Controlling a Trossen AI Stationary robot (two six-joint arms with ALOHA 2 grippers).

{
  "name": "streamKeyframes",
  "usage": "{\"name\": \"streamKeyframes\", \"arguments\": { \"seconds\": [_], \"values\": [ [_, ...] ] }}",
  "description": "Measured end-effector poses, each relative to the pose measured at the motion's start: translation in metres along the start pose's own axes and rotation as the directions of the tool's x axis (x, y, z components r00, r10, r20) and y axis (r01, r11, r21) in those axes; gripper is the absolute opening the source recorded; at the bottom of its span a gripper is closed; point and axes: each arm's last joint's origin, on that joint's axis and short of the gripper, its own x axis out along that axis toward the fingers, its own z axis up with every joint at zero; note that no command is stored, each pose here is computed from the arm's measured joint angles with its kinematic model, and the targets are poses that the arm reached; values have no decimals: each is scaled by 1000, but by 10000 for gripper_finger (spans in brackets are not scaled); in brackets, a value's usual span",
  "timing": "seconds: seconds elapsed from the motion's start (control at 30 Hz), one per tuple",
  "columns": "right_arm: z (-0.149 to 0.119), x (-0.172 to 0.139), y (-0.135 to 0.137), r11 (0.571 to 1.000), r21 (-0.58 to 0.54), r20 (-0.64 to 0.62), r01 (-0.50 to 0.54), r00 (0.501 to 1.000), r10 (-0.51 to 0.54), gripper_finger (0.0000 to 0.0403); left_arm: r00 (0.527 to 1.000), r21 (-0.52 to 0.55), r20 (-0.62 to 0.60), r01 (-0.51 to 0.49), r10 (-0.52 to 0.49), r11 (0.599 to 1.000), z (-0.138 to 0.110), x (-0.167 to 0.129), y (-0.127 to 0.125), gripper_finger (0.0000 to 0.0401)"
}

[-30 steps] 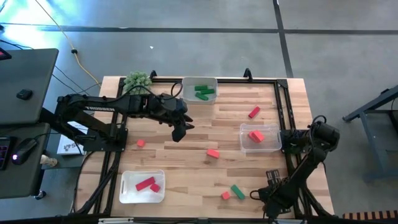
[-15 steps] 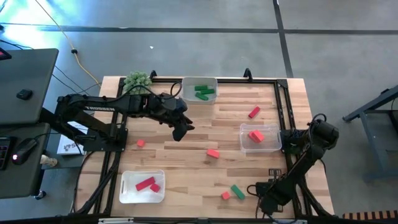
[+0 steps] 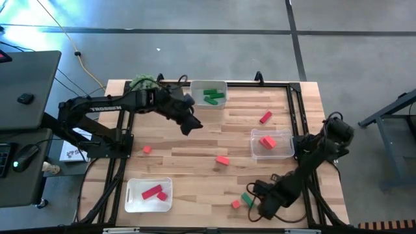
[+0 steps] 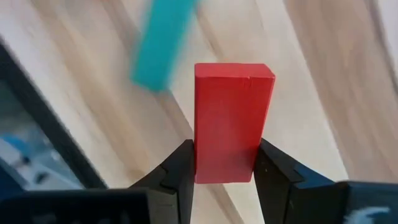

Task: Sort & place blocks by color
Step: Put the red block into the white bin

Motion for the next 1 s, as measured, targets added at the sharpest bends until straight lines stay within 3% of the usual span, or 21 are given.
{"name": "streamKeyframes", "arguments": {
  "seconds": [0.33,0.57,1.0],
  "values": [
    [68,-38,-1,991,130,287,17,956,-54,107,1000,-108,15,4,-2,994,11,-6,16,147],
    [115,-65,-15,990,108,396,89,910,-125,107,999,-127,29,-8,12,992,15,-8,22,147],
    [184,-104,-61,957,-8,486,290,837,-250,107,998,-281,53,-20,37,959,20,-12,31,147]
  ]
}}
